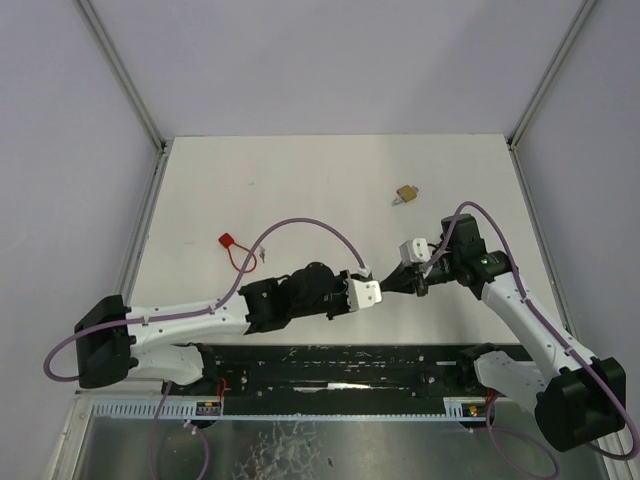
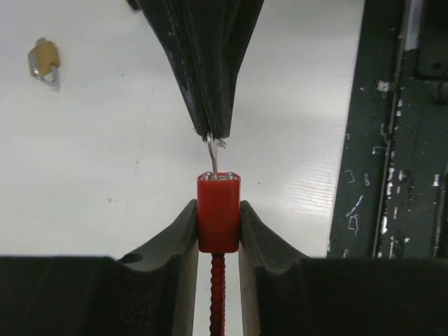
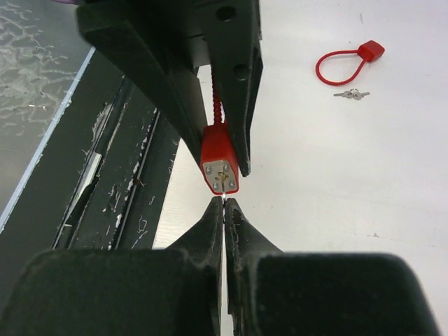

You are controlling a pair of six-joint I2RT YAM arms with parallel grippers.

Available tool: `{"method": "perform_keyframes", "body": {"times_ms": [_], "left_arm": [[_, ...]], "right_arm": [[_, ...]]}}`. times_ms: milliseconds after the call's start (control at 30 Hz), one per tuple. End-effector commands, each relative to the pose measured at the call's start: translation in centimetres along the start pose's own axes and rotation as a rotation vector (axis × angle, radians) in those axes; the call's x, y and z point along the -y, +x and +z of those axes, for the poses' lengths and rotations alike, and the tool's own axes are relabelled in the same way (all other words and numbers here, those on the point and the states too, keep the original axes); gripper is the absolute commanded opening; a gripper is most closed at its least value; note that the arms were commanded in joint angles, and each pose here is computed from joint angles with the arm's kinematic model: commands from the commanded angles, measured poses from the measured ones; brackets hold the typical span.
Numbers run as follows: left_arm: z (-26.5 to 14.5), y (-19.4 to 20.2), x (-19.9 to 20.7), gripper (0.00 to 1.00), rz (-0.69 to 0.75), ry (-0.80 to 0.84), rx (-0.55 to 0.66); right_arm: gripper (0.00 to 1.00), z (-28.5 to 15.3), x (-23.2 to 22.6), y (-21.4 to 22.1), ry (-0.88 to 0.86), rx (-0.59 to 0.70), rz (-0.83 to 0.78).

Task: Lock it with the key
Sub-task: Lock the lock, then place the lock at the center of the board.

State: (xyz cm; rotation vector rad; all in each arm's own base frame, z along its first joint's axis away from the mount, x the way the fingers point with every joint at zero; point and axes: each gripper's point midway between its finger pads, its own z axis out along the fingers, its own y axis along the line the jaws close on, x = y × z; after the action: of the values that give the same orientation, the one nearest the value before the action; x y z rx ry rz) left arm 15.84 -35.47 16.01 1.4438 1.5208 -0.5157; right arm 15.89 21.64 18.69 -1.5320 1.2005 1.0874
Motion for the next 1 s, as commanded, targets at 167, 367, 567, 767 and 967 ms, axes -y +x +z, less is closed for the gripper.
{"method": "perform_keyframes", "body": {"times_ms": [167,367,567,767,967], "left_arm": [[-3.2,0.2,1.5,0.00,-0.287,0.305,0.076],[-2.4,4.1,0.2,0.00,-0.067,0.032,-0.094],[-2.7,1.7,0.9,0.00,-0.058,0.050,0.037],[-3.4,2.1,-3.8,0.00,-0.457,0.023,0.124],[-3.1,3.1,-11.1,0.00,-0.783,-0.169,0.210]], "right_arm": [[0.00,-1.6,2.7,-0.7,0.110,-0.040,-0.078],[0.00,-1.9,3.5,-0.6,0.144,-0.034,-0.037],[0.00,-1.5,3.0,-0.7,0.116,0.008,-0.012],[0.00,-2.2,5.7,0.6,0.240,0.020,0.125],[0.00,-2.0,6.9,2.0,0.284,0.037,0.248]]}}
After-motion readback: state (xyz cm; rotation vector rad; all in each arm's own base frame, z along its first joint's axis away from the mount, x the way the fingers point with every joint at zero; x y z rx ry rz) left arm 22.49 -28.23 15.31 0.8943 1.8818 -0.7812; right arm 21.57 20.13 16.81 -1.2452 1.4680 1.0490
